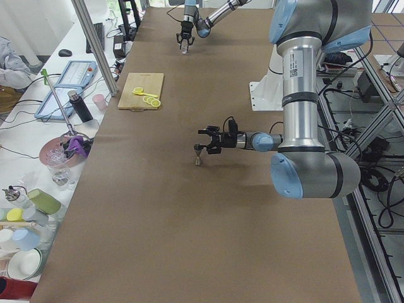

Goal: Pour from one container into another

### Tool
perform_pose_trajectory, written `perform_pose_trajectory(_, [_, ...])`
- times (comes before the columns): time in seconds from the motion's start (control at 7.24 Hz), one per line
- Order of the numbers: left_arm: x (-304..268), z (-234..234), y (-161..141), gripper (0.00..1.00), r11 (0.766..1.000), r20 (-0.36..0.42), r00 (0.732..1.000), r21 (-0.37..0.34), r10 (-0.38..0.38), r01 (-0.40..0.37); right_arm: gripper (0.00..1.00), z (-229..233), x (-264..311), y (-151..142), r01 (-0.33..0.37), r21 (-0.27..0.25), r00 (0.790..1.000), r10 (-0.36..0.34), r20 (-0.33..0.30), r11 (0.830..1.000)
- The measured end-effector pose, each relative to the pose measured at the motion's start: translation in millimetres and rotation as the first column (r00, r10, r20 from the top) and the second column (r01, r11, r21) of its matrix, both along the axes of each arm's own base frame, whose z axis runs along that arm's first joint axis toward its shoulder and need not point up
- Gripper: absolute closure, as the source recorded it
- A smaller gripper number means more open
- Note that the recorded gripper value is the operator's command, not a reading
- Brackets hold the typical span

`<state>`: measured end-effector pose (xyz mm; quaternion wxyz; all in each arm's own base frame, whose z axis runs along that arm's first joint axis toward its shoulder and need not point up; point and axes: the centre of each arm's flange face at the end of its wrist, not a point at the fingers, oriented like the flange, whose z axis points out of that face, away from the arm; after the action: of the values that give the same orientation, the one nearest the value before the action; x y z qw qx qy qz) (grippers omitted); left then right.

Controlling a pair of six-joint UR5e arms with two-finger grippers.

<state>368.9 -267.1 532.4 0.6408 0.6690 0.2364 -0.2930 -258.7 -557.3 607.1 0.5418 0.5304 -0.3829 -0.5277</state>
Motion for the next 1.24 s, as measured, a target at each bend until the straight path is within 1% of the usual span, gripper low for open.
perform_pose_trajectory(0.14, [-10, -14, 5, 0.01, 1.000, -0.018, 1.000, 0.001, 0.009, -0.009, 0.88, 0, -1, 0, 0.000, -0.020, 1.000, 0.000, 0.004, 1.000])
perform_pose_trajectory(0.28, [-17, -32, 9, 0.01, 1.000, -0.033, 0.999, -0.001, 0.020, -0.020, 0.56, -2, -2, 0, -0.001, -0.038, 1.000, 0.001, 0.009, 0.999])
perform_pose_trajectory(0.41, [-18, -50, 13, 0.01, 0.999, -0.028, 0.999, -0.014, 0.031, -0.032, 0.30, -4, -4, 0, -0.001, -0.050, 1.000, 0.002, 0.013, 0.999])
perform_pose_trajectory(0.55, [-12, -68, 18, 0.01, 0.998, -0.010, 0.999, -0.042, 0.044, -0.044, 0.00, -5, -5, -1, -0.001, -0.060, 1.000, 0.002, 0.016, 0.998])
perform_pose_trajectory(0.69, [0, -87, 20, 0.01, 0.996, 0.028, 0.998, -0.074, 0.057, -0.055, 0.00, -5, -5, -1, -0.001, -0.071, 1.000, 0.002, 0.019, 0.997])
perform_pose_trajectory(0.83, [13, -103, 22, 0.01, 0.993, 0.082, 0.994, -0.101, 0.072, -0.063, 0.00, -6, -6, 0, 0.000, -0.076, 1.000, 0.001, 0.021, 0.997])
perform_pose_trajectory(0.97, [22, -117, 23, 0.01, 0.989, 0.111, 0.990, -0.130, 0.092, -0.077, 0.00, -6, -7, 0, 0.001, -0.078, 1.000, 0.000, 0.022, 0.997])
perform_pose_trajectory(1.11, [29, -133, 23, 0.01, 0.979, 0.135, 0.982, -0.175, 0.132, -0.107, 0.00, -7, -7, 0, 0.002, -0.080, 1.000, 0.000, 0.023, 0.997])
perform_pose_trajectory(1.24, [31, -150, 24, 0.01, 0.958, 0.152, 0.966, -0.232, 0.209, -0.171, 0.00, -8, -7, 0, 0.002, -0.081, 1.000, 0.000, 0.025, 0.997])
